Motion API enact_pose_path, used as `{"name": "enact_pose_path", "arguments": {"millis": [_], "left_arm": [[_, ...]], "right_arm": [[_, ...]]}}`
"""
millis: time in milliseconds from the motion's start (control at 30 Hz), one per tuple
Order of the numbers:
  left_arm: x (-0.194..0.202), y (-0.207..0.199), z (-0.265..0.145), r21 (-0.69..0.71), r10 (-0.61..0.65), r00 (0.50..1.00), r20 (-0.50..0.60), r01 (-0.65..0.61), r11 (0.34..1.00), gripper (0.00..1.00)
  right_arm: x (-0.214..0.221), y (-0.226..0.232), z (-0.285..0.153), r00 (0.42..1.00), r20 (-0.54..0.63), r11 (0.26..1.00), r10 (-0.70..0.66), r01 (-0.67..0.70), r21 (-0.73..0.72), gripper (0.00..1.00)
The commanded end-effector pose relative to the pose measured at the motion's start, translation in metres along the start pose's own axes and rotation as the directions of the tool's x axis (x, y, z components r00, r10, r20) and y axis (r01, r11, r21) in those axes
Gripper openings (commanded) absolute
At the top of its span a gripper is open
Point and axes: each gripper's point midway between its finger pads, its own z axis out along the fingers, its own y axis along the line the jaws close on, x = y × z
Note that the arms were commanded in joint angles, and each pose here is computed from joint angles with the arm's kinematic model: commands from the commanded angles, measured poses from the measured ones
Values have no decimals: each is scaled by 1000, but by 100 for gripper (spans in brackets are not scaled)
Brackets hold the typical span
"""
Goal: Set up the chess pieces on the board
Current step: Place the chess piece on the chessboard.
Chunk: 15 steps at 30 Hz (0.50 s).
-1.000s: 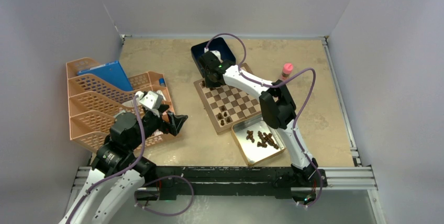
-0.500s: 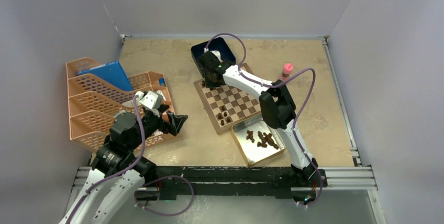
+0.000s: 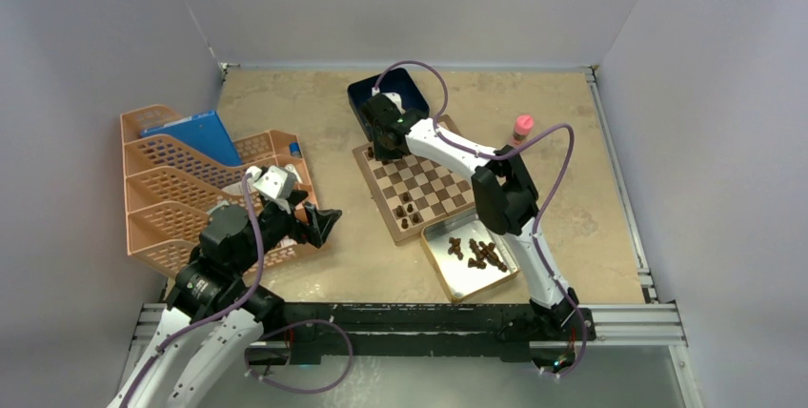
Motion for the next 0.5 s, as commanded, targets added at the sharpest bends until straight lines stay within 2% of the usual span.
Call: {"name": "enact_pose_path", "arguments": {"millis": [0,467], "left_arm": [[-20,-4,-4,8,4,998,64,-4,1000,86],[-19,-3,-3,7,4,998,63,-4,1000,86]], "right_arm": [[-11,3,-1,999,33,1000,-7,7,7,24],[-14,1,0,999,45,1000,-16,15,18,19]]}}
